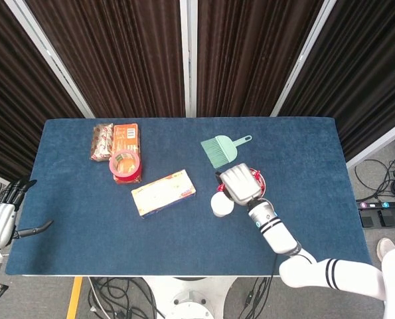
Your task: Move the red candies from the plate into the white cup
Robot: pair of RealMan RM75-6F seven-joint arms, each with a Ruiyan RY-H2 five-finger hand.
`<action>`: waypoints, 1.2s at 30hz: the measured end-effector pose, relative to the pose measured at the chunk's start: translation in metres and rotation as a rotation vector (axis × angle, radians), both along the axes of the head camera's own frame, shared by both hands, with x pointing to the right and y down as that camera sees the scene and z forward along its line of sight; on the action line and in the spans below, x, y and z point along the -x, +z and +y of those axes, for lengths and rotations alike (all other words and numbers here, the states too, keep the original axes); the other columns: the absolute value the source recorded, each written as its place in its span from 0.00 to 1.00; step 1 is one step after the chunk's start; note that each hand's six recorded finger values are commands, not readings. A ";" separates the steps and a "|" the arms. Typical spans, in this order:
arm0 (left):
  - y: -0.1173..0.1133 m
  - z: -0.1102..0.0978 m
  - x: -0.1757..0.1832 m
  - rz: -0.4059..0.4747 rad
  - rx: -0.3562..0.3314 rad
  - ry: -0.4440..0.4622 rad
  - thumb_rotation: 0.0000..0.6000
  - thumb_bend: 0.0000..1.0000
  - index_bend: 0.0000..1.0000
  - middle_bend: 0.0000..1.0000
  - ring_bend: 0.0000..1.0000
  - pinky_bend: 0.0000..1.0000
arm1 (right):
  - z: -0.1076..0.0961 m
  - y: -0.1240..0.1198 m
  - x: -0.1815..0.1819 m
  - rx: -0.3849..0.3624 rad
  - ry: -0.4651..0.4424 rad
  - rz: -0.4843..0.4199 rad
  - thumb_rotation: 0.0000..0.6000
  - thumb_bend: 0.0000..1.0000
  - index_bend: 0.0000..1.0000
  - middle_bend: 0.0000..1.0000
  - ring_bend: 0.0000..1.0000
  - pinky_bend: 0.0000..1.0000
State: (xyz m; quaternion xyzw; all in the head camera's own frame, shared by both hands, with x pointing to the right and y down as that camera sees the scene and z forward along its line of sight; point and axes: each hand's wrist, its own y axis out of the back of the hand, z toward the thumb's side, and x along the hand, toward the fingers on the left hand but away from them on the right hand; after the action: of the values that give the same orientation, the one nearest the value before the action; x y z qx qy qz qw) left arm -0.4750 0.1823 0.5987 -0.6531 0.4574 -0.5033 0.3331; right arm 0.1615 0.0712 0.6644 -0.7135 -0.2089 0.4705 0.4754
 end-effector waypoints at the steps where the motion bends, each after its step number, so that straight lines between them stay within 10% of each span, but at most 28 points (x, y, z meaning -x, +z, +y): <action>1: 0.000 0.000 0.000 0.000 0.001 0.000 0.46 0.13 0.17 0.16 0.10 0.20 | 0.003 0.000 0.000 0.004 -0.007 0.004 1.00 0.37 0.66 1.00 1.00 1.00; 10: 0.000 0.000 -0.001 0.001 0.002 0.000 0.46 0.12 0.17 0.16 0.10 0.20 | 0.016 0.008 -0.003 0.064 -0.021 0.039 1.00 0.10 0.45 1.00 1.00 1.00; 23: 0.000 0.000 0.003 0.008 0.003 -0.011 0.46 0.11 0.17 0.16 0.10 0.20 | -0.008 -0.002 -0.009 0.018 0.040 0.007 1.00 0.13 0.43 1.00 1.00 1.00; 36: -0.001 0.000 0.004 0.019 0.001 -0.014 0.46 0.11 0.17 0.16 0.10 0.20 | -0.035 0.066 -0.063 0.099 0.115 0.294 1.00 0.17 0.42 1.00 1.00 1.00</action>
State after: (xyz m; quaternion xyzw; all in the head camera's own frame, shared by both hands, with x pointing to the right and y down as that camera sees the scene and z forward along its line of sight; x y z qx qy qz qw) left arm -0.4794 0.1822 0.5976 -0.6550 0.4648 -0.4996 0.3247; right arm 0.2244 0.0360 0.7307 -0.6462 -0.1542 0.6060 0.4375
